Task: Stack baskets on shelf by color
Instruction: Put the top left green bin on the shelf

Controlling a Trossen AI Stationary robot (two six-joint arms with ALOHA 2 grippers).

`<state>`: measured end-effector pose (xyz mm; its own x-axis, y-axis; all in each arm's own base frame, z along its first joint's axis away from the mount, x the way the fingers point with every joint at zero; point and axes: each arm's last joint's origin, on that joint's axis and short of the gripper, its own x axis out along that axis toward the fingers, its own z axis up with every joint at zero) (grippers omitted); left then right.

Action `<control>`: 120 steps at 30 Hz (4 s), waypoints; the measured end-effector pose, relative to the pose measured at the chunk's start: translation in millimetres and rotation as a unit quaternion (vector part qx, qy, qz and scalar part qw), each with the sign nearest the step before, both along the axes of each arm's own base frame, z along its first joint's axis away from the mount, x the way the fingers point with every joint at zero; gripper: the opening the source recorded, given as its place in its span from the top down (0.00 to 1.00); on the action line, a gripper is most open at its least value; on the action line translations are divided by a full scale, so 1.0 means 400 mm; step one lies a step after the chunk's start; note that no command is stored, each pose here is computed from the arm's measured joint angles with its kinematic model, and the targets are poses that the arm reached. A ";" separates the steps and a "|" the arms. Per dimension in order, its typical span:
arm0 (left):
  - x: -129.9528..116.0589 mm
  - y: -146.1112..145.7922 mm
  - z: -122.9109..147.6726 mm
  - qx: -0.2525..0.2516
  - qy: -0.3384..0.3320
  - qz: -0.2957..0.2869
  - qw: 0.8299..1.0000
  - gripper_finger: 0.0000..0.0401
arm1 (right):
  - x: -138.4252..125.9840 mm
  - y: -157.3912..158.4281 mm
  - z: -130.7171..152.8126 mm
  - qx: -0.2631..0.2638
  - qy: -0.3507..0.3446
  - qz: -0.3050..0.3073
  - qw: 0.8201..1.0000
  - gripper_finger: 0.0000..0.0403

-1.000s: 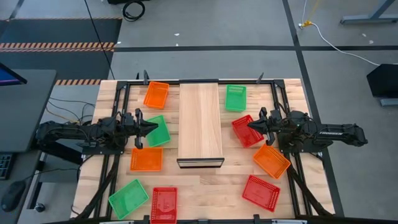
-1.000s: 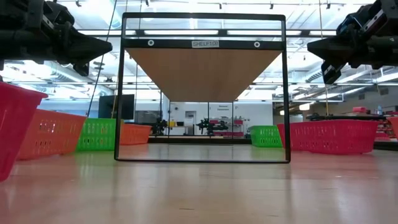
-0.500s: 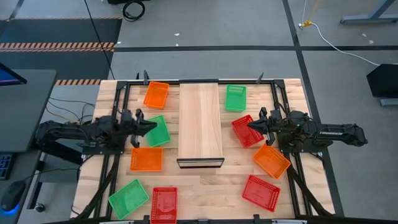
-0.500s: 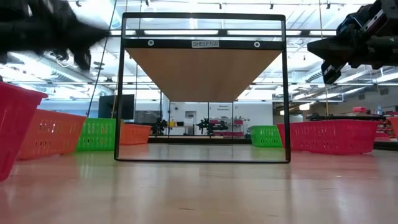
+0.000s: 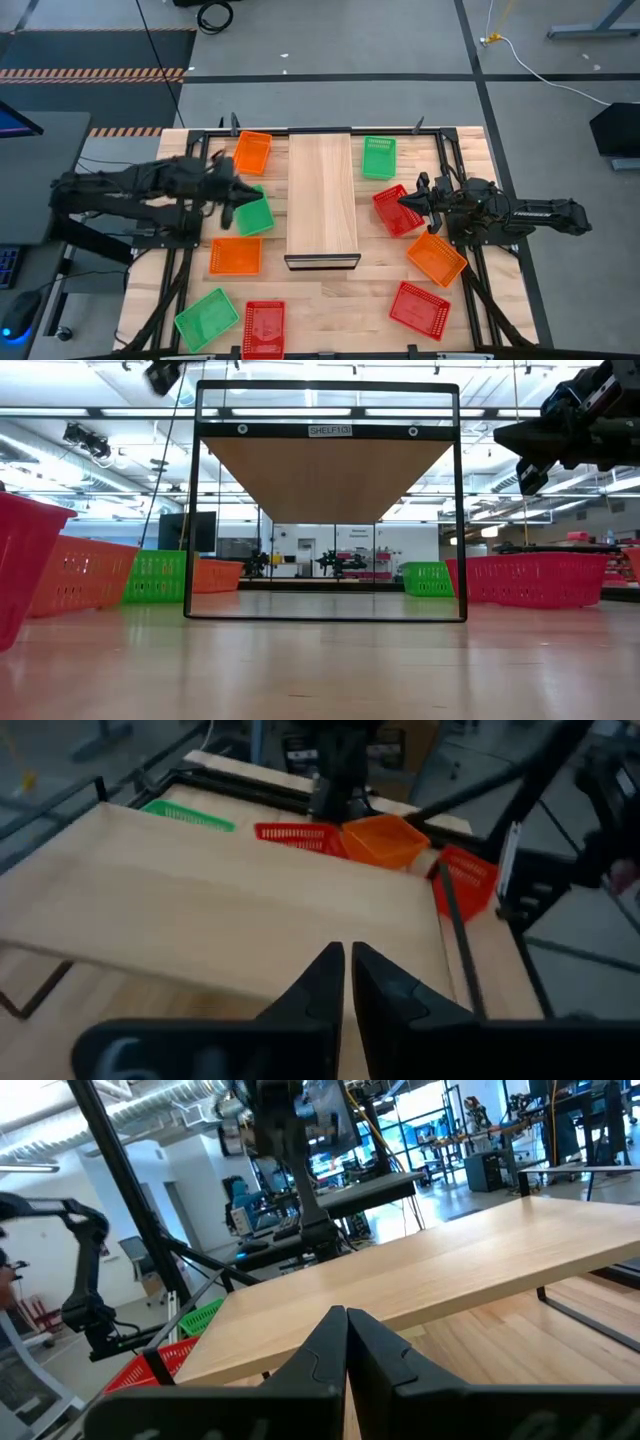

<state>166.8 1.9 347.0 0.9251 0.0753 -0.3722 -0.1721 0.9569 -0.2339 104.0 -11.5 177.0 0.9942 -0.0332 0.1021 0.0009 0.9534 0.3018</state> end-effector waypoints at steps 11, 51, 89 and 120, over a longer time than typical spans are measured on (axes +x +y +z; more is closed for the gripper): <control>0.149 0.000 0.162 -0.018 -0.015 0.011 1.000 0.93 | -0.002 -0.002 0.022 0.007 -0.045 -0.012 0.999 0.97; 0.119 0.022 0.272 -0.048 -0.097 0.031 0.994 0.93 | 0.184 -0.024 0.694 0.160 -0.075 0.042 0.983 0.97; 0.056 0.087 0.157 -0.078 0.161 0.123 0.976 0.42 | 0.394 -0.060 0.572 -0.017 0.035 0.016 0.999 0.94; 0.100 0.075 -0.182 -0.085 0.491 0.083 0.863 0.38 | 0.380 -0.051 0.480 -0.017 0.229 -0.013 0.973 0.48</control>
<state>206.7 31.9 274.1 0.1387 0.0435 -0.9894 -0.4990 0.8660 -0.0319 255.8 -32.1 369.1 0.9347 -0.0640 -0.3497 0.1529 0.9604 0.2330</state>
